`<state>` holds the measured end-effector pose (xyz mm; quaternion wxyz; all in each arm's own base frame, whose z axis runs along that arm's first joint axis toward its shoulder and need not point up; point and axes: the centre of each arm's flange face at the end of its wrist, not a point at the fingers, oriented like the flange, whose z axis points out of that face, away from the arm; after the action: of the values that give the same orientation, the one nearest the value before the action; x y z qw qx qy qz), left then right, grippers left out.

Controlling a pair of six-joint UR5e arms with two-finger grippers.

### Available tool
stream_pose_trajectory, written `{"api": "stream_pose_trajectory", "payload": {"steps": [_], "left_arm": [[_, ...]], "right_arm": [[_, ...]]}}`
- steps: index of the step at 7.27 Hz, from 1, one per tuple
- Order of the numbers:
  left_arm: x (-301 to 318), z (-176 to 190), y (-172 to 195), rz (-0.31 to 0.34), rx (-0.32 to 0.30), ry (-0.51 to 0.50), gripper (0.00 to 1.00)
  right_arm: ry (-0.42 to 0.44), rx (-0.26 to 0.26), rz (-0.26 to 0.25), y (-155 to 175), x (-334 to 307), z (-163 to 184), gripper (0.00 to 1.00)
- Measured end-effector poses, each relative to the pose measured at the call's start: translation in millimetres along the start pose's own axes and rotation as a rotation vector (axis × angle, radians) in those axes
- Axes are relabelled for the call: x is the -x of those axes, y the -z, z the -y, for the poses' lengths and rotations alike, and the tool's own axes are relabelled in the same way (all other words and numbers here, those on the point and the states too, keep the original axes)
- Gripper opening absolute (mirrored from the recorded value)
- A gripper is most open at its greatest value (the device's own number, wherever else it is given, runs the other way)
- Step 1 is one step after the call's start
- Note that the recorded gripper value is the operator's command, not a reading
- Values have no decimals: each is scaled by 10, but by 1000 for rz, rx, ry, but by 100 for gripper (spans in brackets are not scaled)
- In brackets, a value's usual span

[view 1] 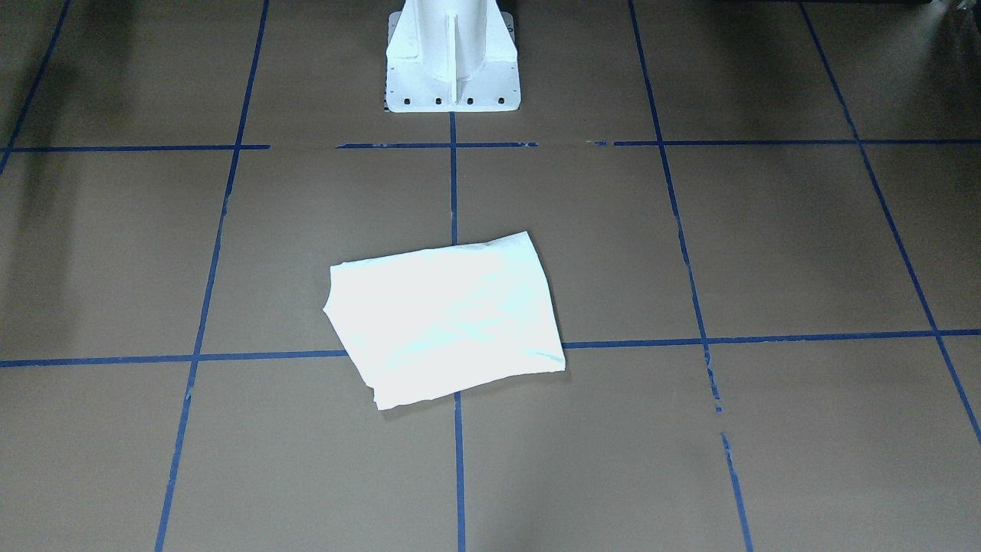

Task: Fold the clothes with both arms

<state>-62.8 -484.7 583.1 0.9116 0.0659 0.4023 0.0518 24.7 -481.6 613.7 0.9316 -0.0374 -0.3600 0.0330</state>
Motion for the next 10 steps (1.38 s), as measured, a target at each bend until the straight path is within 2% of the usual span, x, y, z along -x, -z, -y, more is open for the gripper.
{"api": "stream_pose_trajectory", "payload": {"steps": [2, 6, 10], "left_arm": [[38, -59, -22, 17, 11, 11, 100], [231, -186, -115, 78, 97, 103, 100], [256, -197, -126, 88, 103, 111, 100]], "right_arm": [[-4, -4, 2, 20, 21, 8, 100], [-2, -8, 3, 38, 39, 10, 100], [-4, -7, -1, 31, 28, 4, 100]]}}
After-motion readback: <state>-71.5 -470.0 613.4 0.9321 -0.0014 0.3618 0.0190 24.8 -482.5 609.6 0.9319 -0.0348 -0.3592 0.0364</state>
